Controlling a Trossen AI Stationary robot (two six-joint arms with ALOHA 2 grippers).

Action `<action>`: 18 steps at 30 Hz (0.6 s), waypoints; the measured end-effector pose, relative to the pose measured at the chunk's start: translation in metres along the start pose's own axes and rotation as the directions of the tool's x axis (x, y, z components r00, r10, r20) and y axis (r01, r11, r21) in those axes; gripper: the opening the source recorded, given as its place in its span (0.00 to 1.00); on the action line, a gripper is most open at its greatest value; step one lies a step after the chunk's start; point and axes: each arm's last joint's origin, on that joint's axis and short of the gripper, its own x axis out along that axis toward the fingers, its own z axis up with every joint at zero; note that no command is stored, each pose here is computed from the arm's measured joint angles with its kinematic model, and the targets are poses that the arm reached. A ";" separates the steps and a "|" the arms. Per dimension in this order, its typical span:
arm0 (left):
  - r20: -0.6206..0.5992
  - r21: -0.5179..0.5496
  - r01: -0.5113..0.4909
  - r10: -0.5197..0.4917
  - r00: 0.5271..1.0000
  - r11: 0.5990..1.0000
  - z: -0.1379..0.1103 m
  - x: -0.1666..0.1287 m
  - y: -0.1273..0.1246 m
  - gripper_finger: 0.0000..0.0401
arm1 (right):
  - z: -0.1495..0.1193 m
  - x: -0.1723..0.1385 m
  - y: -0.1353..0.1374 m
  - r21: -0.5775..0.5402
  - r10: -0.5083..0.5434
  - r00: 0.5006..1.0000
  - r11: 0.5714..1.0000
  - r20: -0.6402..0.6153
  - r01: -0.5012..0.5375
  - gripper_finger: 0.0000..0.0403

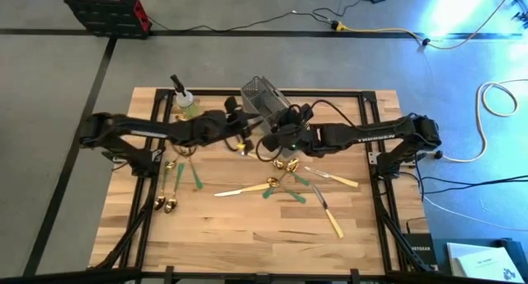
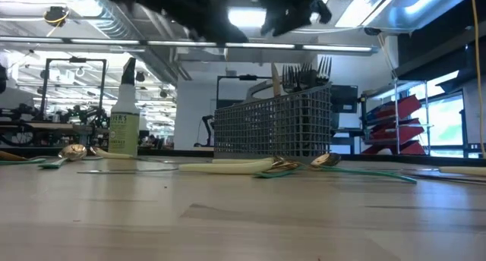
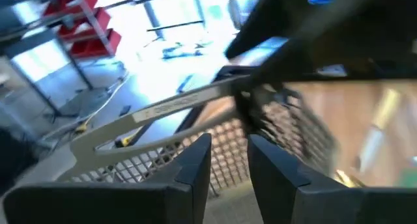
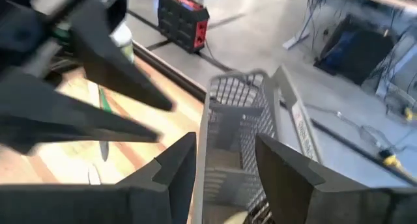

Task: Sort silverware
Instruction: Put the yellow table knife into the gray silverware organizer

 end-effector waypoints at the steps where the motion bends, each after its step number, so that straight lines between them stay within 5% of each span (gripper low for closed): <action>1: 0.008 0.016 0.021 -0.021 1.000 1.000 0.006 -0.012 0.000 0.21 | 0.003 -0.004 0.002 -0.002 0.004 1.000 1.000 0.012 -0.004 0.35; 6: 0.113 -0.001 0.157 -0.156 0.981 0.988 0.037 -0.079 0.004 0.21 | 0.007 -0.023 0.014 -0.059 0.029 0.999 0.998 0.045 -0.026 0.35; 10: 0.314 -0.055 0.272 -0.242 0.918 0.961 0.034 -0.125 0.003 0.21 | 0.003 -0.037 0.024 -0.079 0.063 0.996 0.995 0.061 -0.058 0.35; 14: 0.429 -0.072 0.336 -0.275 0.861 0.939 0.000 -0.149 -0.004 0.21 | -0.003 -0.055 0.036 -0.106 0.129 0.990 0.987 0.061 -0.122 0.35; 18: 0.396 -0.088 0.400 -0.336 0.854 0.912 -0.052 -0.149 -0.019 0.21 | -0.012 -0.073 0.049 -0.133 0.245 0.969 0.962 0.039 -0.238 0.35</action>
